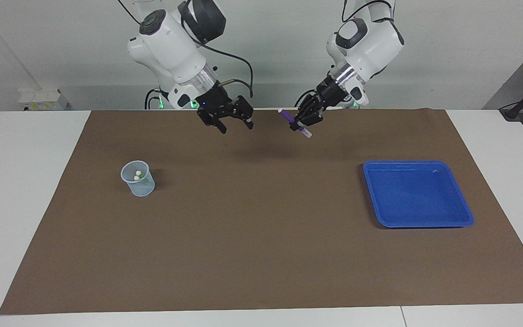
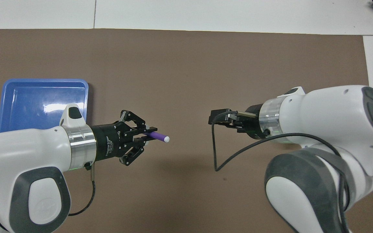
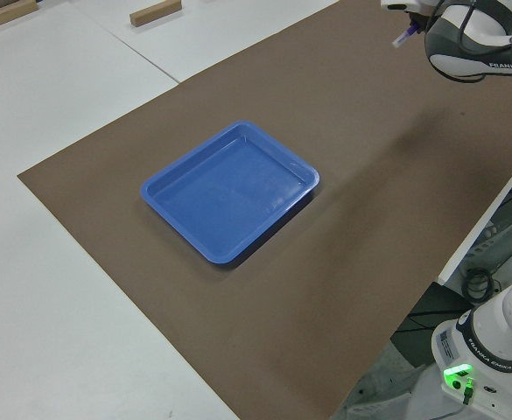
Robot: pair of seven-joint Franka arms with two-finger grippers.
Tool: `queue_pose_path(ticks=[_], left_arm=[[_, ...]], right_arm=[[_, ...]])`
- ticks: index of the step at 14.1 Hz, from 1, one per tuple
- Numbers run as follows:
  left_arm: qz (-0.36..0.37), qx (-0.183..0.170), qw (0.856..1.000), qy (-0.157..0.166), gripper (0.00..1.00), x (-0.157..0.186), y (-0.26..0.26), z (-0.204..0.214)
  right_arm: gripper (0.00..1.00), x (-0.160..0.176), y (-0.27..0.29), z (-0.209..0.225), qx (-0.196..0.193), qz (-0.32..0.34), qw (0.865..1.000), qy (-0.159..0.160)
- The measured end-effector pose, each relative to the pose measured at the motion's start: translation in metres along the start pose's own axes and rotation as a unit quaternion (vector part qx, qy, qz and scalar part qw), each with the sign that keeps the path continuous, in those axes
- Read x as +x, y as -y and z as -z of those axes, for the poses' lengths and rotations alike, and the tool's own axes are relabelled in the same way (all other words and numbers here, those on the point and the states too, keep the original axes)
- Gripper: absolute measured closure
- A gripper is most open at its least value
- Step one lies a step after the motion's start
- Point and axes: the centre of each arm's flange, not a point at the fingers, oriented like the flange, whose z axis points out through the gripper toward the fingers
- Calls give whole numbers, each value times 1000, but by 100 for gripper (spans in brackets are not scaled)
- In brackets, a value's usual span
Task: Right arm passes pens to left for tray arrangement
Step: 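Lower the purple pen into the blue tray with the left gripper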
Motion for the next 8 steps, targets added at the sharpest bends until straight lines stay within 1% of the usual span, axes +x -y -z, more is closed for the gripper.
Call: queue_pose_path(ticks=[1, 2, 3, 4, 5, 6, 7, 8], left_arm=[[-37, 19, 999, -5, 82, 11, 0, 11], [-70, 39, 997, -13, 82, 21, 1, 21], [-106, 58, 992, -20, 82, 30, 1, 32], [-145, 78, 986, -28, 82, 37, 2, 39], [-192, 102, 975, -38, 82, 45, 5, 45], [-240, 127, 961, -48, 82, 53, 8, 51], [-285, 149, 945, -56, 82, 62, 11, 57], [-324, 169, 929, -64, 82, 72, 13, 64]], right_arm=[[0, 4, -19, 4, -40, 43, 998, 3], [0, 7, -34, 8, -80, 90, 993, 5], [0, 10, -48, 11, -113, 140, 984, 9], [0, 14, -63, 15, -132, 183, 974, 14], [0, 20, -83, 18, -145, 222, 964, 21], [0, 27, -108, 22, -151, 251, 956, 27], [9, 34, -135, 25, -155, 271, 950, 30], [9, 37, -158, 26, -155, 283, 946, 36]])
